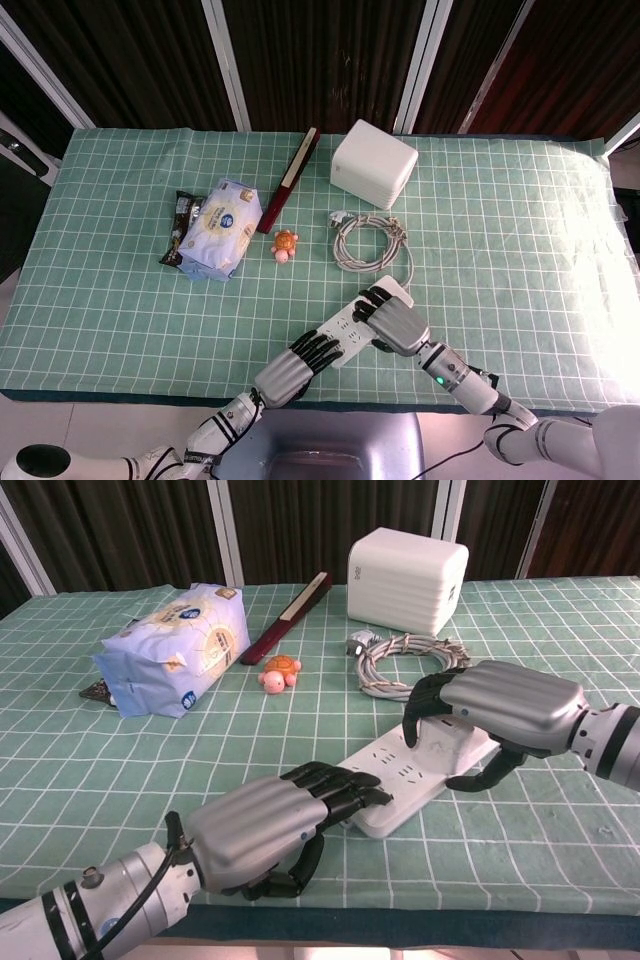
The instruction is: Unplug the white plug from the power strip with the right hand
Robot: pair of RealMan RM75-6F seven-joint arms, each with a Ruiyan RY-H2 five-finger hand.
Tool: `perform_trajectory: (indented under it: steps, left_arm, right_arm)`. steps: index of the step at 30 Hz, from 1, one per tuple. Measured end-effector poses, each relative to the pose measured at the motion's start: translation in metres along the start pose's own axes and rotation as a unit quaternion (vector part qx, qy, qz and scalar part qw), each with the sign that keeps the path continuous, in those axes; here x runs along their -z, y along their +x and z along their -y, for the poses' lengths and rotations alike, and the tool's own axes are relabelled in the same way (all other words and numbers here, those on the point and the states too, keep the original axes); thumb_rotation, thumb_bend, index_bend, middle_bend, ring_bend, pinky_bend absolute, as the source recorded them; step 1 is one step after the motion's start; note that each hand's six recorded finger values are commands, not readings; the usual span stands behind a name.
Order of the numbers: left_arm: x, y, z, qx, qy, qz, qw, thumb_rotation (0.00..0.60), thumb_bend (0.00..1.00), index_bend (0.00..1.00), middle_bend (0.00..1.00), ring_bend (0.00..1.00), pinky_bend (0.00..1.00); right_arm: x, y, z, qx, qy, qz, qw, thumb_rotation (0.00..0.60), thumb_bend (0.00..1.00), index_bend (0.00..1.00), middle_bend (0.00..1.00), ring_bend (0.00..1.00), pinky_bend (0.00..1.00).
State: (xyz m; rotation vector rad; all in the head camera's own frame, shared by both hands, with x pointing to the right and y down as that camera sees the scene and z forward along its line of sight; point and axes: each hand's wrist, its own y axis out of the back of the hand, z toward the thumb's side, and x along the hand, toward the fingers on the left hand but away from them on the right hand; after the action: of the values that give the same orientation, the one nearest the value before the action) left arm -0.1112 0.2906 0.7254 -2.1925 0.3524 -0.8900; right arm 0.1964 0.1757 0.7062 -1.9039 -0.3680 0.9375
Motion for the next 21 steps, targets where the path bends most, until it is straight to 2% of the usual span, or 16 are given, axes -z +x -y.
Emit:
perform_trajectory:
  steps: [16,21]
  left_arm:
    - [0.0022,-0.0021,0.0016,-0.001,0.01,0.001,0.9999,0.6,0.89,0.0,0.02,0.0,0.07]
    - [0.002,-0.003,0.0039,0.002,0.017,0.003,0.9998,0.6,0.89,0.0,0.03,0.0,0.07]
  right_arm:
    - [0.0054,0.0044,-0.0058,0.001,0.006,0.007,1.0,0.6,0.36,0.55,0.44,0.27,0.36]
    - [0.0074,0.0046,-0.0053,-0.004,0.008,0.012,0.9999,0.6,0.38,0.63,0.5,0.34,0.42]
